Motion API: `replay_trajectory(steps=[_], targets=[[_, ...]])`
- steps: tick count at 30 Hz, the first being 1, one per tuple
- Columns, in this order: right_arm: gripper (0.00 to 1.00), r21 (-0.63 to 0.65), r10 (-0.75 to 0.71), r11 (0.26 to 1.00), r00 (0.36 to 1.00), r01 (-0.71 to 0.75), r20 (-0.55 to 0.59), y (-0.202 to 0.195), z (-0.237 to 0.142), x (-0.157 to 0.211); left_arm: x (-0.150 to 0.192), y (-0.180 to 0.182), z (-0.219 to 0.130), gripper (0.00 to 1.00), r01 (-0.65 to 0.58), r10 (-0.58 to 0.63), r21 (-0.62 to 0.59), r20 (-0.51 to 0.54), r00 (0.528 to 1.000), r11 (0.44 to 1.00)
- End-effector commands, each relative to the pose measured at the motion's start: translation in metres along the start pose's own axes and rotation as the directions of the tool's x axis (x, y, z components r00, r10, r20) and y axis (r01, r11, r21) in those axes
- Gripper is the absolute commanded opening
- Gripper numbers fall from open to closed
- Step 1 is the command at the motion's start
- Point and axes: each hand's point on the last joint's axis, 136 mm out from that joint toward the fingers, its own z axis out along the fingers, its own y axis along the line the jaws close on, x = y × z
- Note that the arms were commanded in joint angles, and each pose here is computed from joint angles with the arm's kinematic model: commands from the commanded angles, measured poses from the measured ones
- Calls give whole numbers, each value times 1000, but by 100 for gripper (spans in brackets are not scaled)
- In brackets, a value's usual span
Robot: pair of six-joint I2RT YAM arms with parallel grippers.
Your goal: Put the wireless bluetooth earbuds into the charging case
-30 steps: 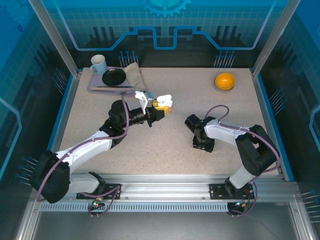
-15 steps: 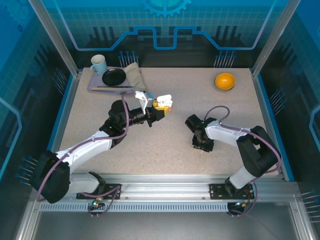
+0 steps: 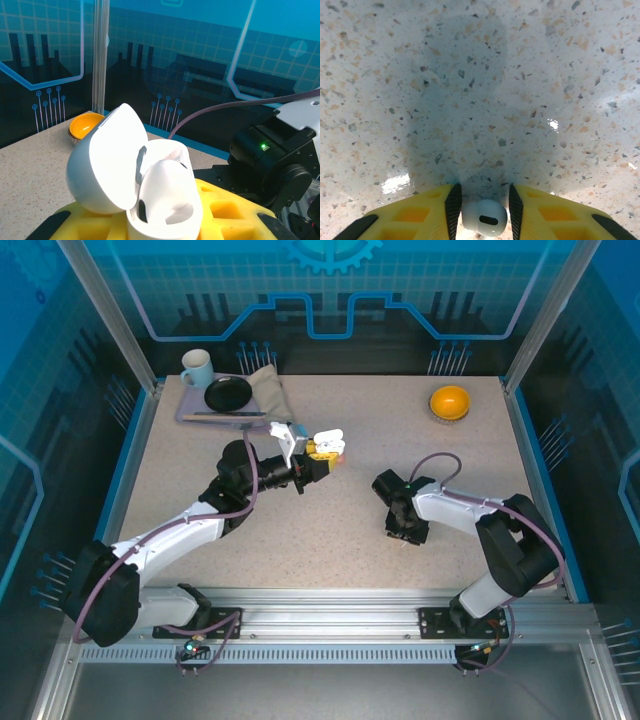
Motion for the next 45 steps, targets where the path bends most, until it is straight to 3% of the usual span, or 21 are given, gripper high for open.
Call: replay_trajectory(steps=[1, 16, 38, 41, 45], targets=[[33, 38, -6, 999, 996, 9, -85, -14, 7, 22, -17, -4, 2, 0, -40, 40, 6, 40, 998, 999], [21, -27, 4, 1000, 1000, -5, -25, -10, -8, 15, -18, -5, 1, 0, -37, 36, 9, 37, 999, 999], [21, -310, -27, 942, 949, 130, 314, 27, -144, -54, 3, -4, 4, 0, -11, 12, 25, -25, 1000, 1000], [21, -293, -50, 945, 951, 144, 307, 32, -136, -56, 6, -3, 4, 0, -6, 6, 22, -29, 1000, 1000], [21, -267, -71, 955, 971, 132, 227, 41, -94, -47, 6, -3, 5, 0, -2, 2, 21, -26, 1000, 1000]])
